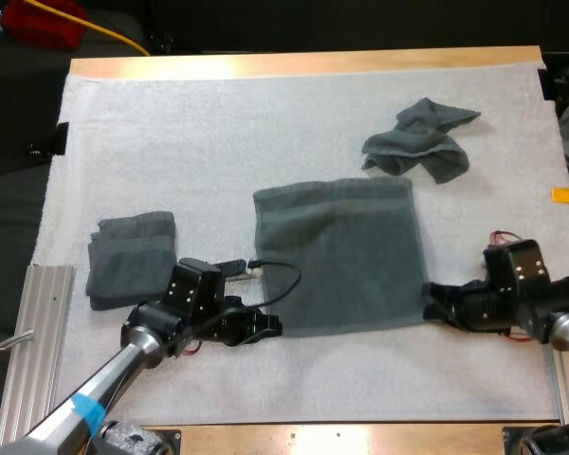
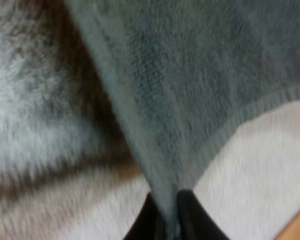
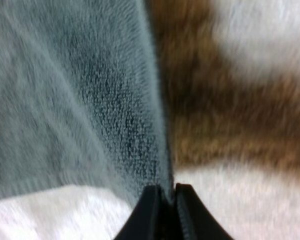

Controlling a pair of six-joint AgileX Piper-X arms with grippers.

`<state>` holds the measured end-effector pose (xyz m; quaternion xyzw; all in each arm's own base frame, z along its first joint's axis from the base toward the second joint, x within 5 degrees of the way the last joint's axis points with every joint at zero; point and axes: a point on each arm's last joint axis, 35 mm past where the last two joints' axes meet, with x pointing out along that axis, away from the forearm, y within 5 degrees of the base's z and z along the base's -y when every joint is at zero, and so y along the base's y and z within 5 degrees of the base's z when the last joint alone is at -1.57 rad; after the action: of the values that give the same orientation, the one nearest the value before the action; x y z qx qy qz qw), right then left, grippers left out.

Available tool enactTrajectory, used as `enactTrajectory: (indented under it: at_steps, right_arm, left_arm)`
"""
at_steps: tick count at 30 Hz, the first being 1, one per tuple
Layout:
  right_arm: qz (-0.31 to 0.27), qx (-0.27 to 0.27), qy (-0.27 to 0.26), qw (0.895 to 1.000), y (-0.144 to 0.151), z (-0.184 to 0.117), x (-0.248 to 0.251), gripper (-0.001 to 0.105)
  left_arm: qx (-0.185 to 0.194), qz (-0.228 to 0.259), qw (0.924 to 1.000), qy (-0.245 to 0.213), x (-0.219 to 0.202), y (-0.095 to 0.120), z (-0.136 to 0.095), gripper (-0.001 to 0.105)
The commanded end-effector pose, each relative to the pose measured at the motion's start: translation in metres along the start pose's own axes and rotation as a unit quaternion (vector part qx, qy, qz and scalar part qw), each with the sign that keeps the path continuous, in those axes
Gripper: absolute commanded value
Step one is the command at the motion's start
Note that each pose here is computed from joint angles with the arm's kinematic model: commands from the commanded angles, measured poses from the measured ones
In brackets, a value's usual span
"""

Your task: Pick towel from pile, fold and stack

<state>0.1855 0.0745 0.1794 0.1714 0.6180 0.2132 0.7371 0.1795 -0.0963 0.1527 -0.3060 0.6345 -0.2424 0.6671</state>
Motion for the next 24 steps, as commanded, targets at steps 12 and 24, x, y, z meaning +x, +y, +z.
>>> enactTrajectory:
  at_steps: [12, 24]
  right_arm:
    - [-0.055, -0.082, 0.036, 0.995, 0.030, -0.043, -0.023, 0.001]
    - [-0.076, -0.088, 0.021, 0.993, 0.044, -0.056, -0.027, 0.001]
  left_arm:
    - [0.148, 0.154, 0.9739, 0.076, -0.009, -0.038, -0.034, 0.000]
    - [0.204, 0.175, 0.9574, 0.106, -0.003, -0.043, -0.046, 0.000]
